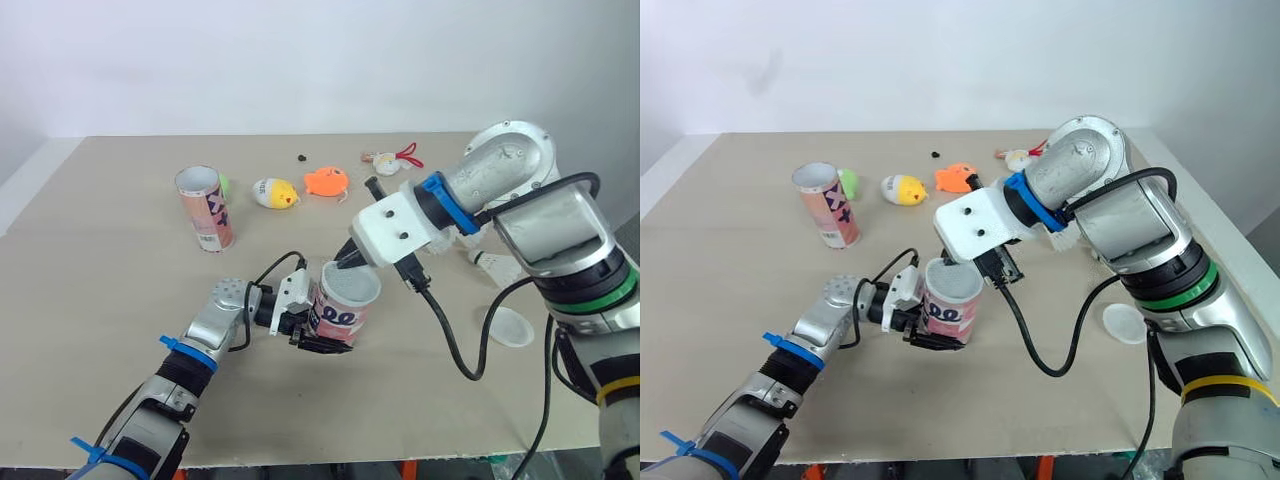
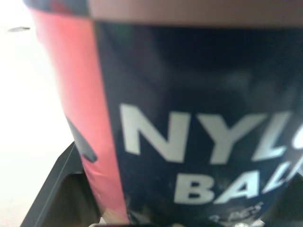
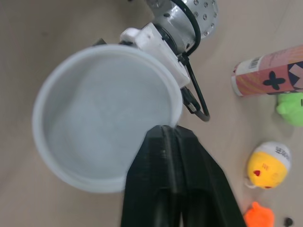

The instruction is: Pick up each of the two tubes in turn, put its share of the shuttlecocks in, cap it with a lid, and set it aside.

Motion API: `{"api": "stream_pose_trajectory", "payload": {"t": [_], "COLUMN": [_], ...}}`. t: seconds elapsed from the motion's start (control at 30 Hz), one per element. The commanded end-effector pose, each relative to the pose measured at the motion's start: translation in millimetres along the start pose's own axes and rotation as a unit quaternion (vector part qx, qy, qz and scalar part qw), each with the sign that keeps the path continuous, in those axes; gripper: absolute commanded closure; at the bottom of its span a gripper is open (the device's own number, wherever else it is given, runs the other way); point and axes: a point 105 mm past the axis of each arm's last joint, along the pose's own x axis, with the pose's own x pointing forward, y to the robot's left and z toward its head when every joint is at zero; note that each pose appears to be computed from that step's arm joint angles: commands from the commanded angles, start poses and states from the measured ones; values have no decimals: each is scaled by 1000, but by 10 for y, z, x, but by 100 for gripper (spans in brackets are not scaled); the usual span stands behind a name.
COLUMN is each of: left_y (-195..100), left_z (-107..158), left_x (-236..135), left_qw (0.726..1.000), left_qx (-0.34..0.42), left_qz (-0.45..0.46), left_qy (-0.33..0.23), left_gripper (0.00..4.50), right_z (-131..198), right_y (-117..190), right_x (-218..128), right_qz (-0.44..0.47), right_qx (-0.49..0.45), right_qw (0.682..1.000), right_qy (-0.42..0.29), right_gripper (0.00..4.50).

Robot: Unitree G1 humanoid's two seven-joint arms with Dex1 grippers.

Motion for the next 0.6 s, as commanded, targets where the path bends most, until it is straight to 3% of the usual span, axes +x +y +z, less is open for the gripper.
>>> {"api": "stream_pose_trajectory", "payload": {"t": [0.03,0.23,0.43,0.57,0.6], "left_y": [11,18,12,11,13], "left_z": [-4,1,8,7,6], "left_x": [15,22,39,37,34], "left_qw": [1000,1000,1000,1000,1000], "left_qx": [4,4,3,2,2], "left_qz": [1,-1,-5,-5,-5], "left_qy": [16,17,16,16,16], "left_gripper": [126,126,126,126,126], "right_z": [117,176,241,258,255], "right_y": [142,27,-268,-275,-241], "right_x": [191,74,-252,-479,-507], "right_qz": [58,22,-58,-78,-74], "right_qx": [8,33,77,118,131], "right_qw": [997,997,989,979,976], "right_qy": [-49,-70,-109,-148,-158], "right_gripper": [274,3,3,3,27]}}
